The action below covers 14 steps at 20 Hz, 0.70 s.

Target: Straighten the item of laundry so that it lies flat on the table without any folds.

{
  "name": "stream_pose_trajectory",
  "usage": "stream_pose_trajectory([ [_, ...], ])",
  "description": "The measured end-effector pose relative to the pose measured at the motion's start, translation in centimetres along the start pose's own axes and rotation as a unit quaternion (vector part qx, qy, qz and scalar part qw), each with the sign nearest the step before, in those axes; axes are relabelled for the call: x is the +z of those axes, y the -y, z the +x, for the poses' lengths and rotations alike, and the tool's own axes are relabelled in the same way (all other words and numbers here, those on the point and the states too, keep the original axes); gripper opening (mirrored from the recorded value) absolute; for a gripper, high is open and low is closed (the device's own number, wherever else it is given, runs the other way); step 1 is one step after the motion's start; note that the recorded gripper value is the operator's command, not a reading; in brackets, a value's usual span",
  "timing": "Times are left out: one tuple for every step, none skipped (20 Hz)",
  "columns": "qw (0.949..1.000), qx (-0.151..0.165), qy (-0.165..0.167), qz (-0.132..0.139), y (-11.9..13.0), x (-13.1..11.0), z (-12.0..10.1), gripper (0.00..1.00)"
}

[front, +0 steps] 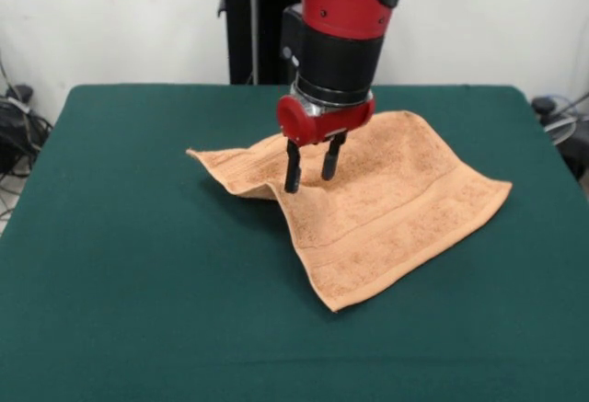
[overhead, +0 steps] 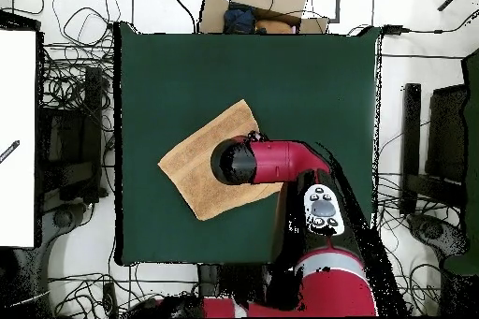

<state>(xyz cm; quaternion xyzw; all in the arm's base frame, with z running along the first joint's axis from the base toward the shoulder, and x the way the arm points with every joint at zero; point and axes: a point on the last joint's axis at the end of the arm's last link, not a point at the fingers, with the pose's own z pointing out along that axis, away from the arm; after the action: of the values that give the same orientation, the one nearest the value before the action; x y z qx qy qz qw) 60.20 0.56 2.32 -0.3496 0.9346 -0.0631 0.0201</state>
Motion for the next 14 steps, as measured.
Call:
stream_pose_trajectory([
  [1.0, 0.001, 0.002, 0.0, 0.0, 0.3, 0.1, 1.0],
  [1.0, 0.001, 0.003, 0.001, -0.1, 0.6, 0.2, 1.0],
  [1.0, 0.002, 0.004, 0.001, -0.1, 0.7, 0.2, 1.0],
  [1.0, 0.002, 0.005, 0.001, -0.1, 0.8, 0.3, 1.0],
  [1.0, 0.004, 0.007, 0.001, -0.1, 1.2, 0.4, 1.0],
  [1.0, 0.004, 0.008, 0.001, -0.1, 1.5, 0.5, 1.0],
  [0.9999, 0.005, 0.009, 0.001, -0.1, 1.7, 0.6, 1.0],
  [0.9999, 0.006, 0.011, 0.001, -0.2, 2.0, 0.7, 1.0],
  [0.9999, 0.006, 0.013, 0.001, -0.3, 2.3, 0.7, 1.0],
  [0.9999, 0.006, 0.014, 0.002, -0.4, 2.5, 0.8, 1.0],
  [0.9998, 0.006, 0.016, 0.002, -0.5, 2.9, 0.8, 1.0],
  [0.9998, 0.006, 0.018, 0.002, -0.7, 3.2, 0.8, 1.0],
  [0.9998, 0.006, 0.019, 0.002, -0.8, 3.4, 0.8, 1.0],
  [0.9998, 0.006, 0.02, 0.002, -0.9, 3.6, 0.8, 1.0],
])
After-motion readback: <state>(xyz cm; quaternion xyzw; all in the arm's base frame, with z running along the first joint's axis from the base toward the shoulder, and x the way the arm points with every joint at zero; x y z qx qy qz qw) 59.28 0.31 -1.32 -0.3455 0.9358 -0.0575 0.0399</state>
